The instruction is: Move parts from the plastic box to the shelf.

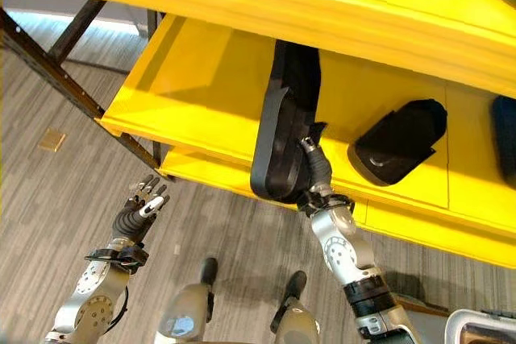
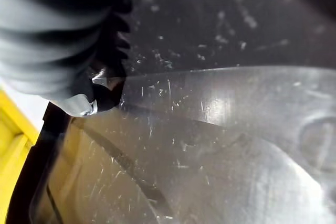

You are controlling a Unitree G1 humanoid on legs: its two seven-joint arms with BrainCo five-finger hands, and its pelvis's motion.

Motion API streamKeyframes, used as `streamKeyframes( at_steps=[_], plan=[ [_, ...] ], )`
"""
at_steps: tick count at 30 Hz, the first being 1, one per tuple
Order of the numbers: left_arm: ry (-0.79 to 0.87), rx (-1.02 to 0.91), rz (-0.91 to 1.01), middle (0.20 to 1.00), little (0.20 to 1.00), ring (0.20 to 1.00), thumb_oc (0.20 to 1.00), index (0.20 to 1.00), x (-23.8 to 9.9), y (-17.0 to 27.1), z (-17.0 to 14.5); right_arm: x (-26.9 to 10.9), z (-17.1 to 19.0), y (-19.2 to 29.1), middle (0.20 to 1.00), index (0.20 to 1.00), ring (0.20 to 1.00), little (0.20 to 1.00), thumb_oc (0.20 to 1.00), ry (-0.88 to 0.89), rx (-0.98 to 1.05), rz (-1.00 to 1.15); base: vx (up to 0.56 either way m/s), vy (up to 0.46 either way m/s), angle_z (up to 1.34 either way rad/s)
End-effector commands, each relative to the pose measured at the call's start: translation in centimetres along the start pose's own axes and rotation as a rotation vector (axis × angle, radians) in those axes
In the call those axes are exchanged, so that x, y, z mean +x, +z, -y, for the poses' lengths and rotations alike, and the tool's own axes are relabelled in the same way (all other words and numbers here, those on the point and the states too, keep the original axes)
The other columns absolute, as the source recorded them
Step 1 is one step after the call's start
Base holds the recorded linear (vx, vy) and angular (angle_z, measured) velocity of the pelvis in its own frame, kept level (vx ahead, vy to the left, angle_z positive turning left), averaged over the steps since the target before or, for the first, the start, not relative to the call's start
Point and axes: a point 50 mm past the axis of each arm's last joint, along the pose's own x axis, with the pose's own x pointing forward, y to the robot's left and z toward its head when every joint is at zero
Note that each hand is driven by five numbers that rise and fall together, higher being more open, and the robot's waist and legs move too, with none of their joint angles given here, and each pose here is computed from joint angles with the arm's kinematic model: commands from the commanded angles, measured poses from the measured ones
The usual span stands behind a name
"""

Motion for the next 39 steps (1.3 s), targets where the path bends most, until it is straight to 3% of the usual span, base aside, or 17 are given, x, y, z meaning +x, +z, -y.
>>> streamKeyframes(
  at_steps=[1, 14, 27, 39],
  plan=[
    [-0.083, 0.024, 0.129, 1.000, 1.000, 1.000, 1.000, 1.000, -0.3, 3.1, 1.4, 1.7, -0.7, 4.7, 0.200, 0.200, 0.200, 0.200, 0.200, 0.006, -0.031, 0.209, -0.06, 0.010, 0.08],
    [-0.195, -0.014, 0.152, 1.000, 1.000, 1.000, 1.000, 1.000, 0.3, 3.9, 3.5, 10.6, -2.4, 19.2, 0.200, 0.200, 0.200, 0.200, 0.200, -0.242, -0.269, 0.493, -0.08, 0.027, 0.05],
    [-0.307, -0.028, 0.177, 1.000, 1.000, 1.000, 1.000, 1.000, 1.0, 4.2, 5.9, 11.9, -1.4, 24.0, 0.200, 0.200, 0.200, 0.200, 0.200, -0.430, -0.451, 0.492, 0.00, 0.007, -0.01],
    [-0.351, -0.030, 0.207, 1.000, 1.000, 1.000, 1.000, 1.000, 1.6, 4.8, 6.9, 11.8, 0.2, 24.4, 0.200, 0.200, 0.200, 0.200, 0.200, -0.508, -0.654, 0.411, 0.00, 0.000, 0.00]
  ],
)
